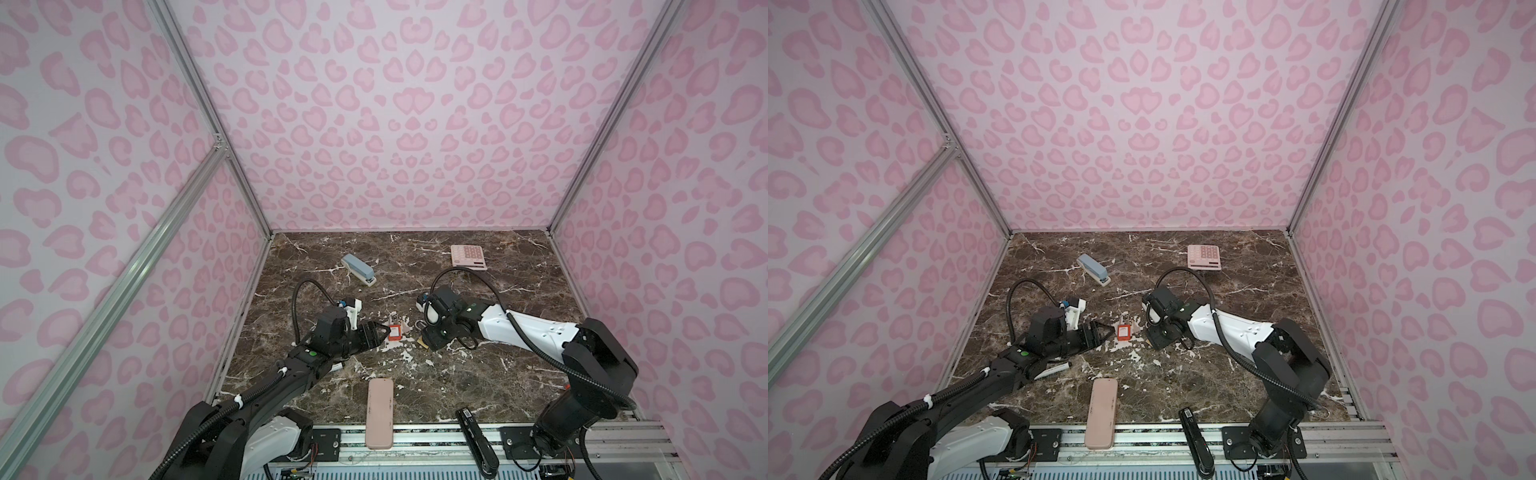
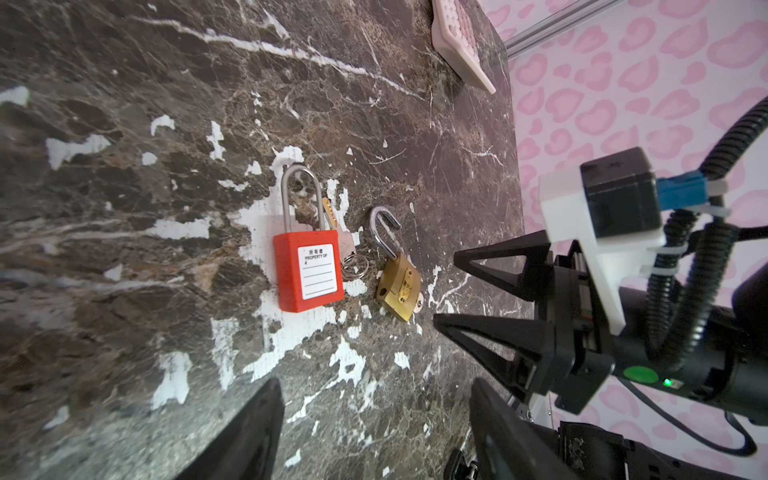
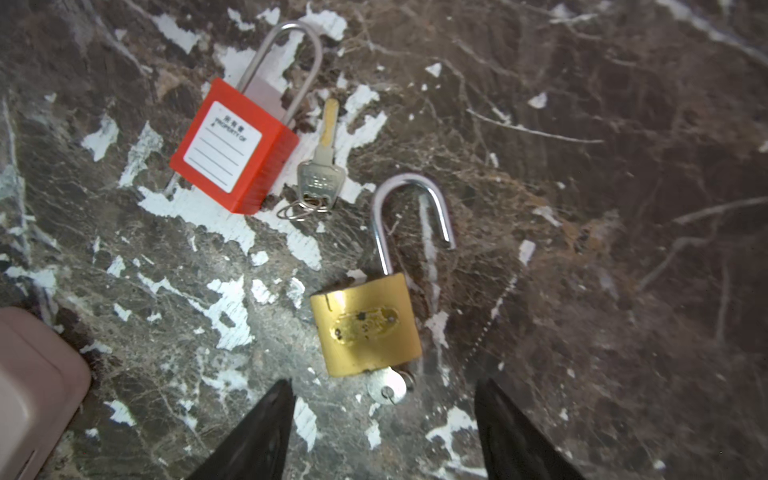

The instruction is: Lock with the key

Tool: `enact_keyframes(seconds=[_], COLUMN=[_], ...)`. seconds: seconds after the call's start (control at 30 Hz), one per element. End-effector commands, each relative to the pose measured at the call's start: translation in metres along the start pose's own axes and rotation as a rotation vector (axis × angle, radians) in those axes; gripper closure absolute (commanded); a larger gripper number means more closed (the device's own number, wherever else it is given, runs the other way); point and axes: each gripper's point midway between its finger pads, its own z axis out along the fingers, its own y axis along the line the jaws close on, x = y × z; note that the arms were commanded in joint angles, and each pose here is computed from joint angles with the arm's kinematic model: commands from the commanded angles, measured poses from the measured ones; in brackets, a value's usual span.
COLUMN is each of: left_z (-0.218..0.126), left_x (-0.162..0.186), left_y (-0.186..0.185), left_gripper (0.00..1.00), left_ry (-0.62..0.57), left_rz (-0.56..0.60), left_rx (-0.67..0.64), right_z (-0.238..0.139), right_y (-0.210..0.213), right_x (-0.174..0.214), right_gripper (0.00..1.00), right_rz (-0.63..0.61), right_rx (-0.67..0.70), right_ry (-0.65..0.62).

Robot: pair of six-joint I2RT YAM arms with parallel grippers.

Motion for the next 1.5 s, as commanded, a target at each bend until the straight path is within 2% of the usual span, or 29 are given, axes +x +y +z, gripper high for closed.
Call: enact_keyframes(seconds=[0.0,0.13,0.33,0.73,1.33,1.4,1.47], left_z=[0.002,0.003,0.004,0.007,0.003,0.002,0.002], left_x=[-0.007,-0.007,-0.009,-0.011,-0.012,-0.011,-0.012], left_y=[-0.009,-0.01,-0.012,-0.015,-0.021,-0.021,-0.022], left_gripper=[0.28,0.28,0.28,0.28,0.28,0.28,0.28], left_ry=[-0.022,-0.016,-0.022,-0.013,-0.017,-0.016,-0.017], left_rz=[0.019,0.024,0.025,0.017,0.013,0.014,0.014], left_rx=[0.022,0.018,0.018,0.025,0.042,0.042,0.044], right_z=[0.01,0.02,0.026,0.036,0.048,0.048,0.047], right_y=[0.002,0.001,0.002,0.005,0.001,0.001,0.001], right_x=[0.009,0.013,0.016,0.014,0.02,0.02,0.019], right_gripper=[0.3,0.31,0.32,0.49,0.48,0.49,0.55], right_rz=[-0.068,-0.078,-0.086,-0.075,-0.078,-0.079,-0.079], right_rx=[0.026,0.04,0.035,0.016,0.05,0.051,0.057], right_ry=[0.079,0.141,0.163,0.145,0.174,0.175,0.169])
